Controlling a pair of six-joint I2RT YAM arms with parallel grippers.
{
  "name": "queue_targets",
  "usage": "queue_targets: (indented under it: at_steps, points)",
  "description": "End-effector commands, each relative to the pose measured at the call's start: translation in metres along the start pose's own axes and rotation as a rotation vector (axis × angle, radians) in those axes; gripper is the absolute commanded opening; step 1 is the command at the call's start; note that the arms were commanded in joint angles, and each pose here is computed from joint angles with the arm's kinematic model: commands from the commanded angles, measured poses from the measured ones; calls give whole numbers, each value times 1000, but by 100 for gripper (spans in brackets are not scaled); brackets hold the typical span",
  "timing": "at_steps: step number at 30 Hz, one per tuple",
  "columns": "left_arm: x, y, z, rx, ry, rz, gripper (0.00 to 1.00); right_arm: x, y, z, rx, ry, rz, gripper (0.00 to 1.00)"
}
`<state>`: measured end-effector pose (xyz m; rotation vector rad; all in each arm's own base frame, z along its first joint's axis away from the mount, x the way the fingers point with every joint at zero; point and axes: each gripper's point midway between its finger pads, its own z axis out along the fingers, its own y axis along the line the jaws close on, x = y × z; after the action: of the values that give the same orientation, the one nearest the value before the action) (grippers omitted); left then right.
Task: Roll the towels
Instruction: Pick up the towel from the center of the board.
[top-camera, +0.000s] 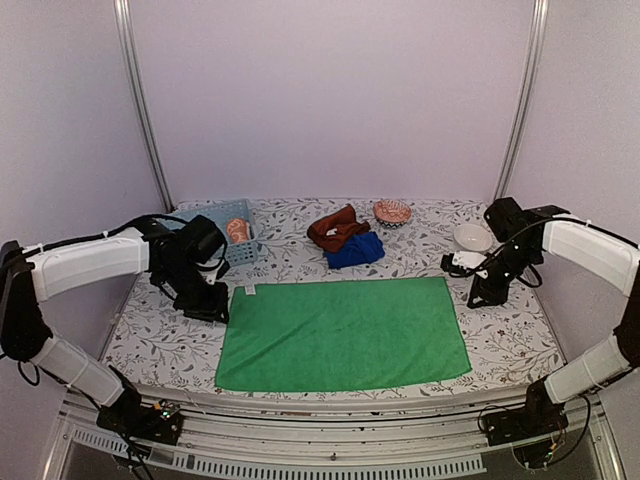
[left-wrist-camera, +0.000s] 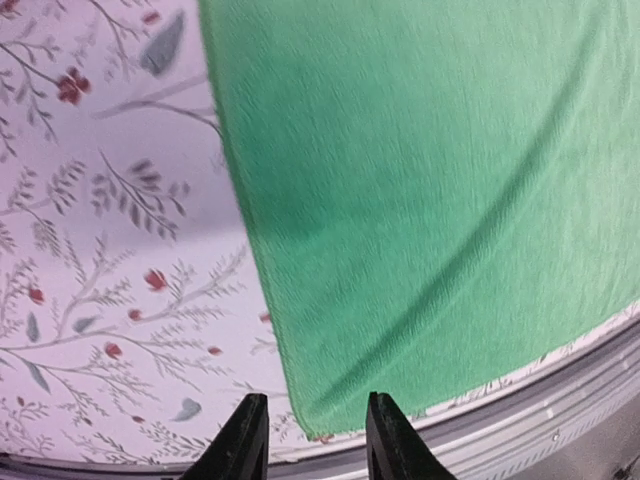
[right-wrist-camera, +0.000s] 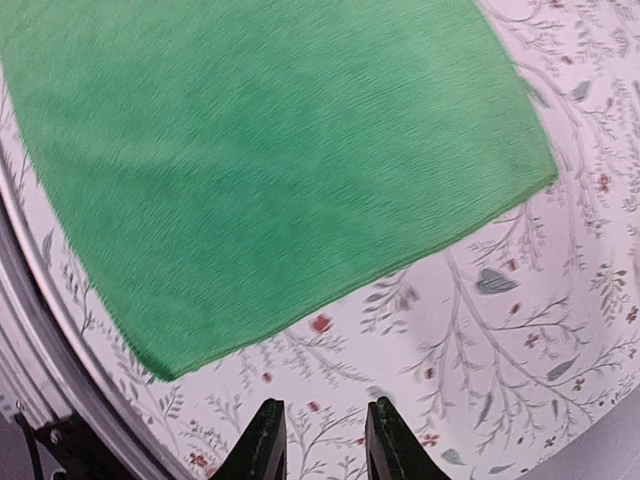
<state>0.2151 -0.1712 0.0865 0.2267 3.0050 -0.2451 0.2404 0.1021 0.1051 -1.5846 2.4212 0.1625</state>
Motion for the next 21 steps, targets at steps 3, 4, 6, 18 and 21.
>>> queue_targets:
  at_steps: [3, 4, 6, 18, 21]
  points:
    - [-89, 18, -12, 17, -312, 60, 45, -53, -82, 7, 80, -111, 266, 26]
    - [-101, 18, -12, 29, -353, 61, 47, -62, -94, 8, 89, -126, 302, 26]
    - [-117, 20, -9, 31, -415, 59, 49, -74, -111, 16, 89, -133, 348, 26]
    - [-142, 28, 11, 67, -468, 2, 53, -67, -161, 83, 92, 34, 467, 25]
    - [-138, 36, 19, 41, -449, 1, 55, -63, -164, 90, 101, 59, 473, 27]
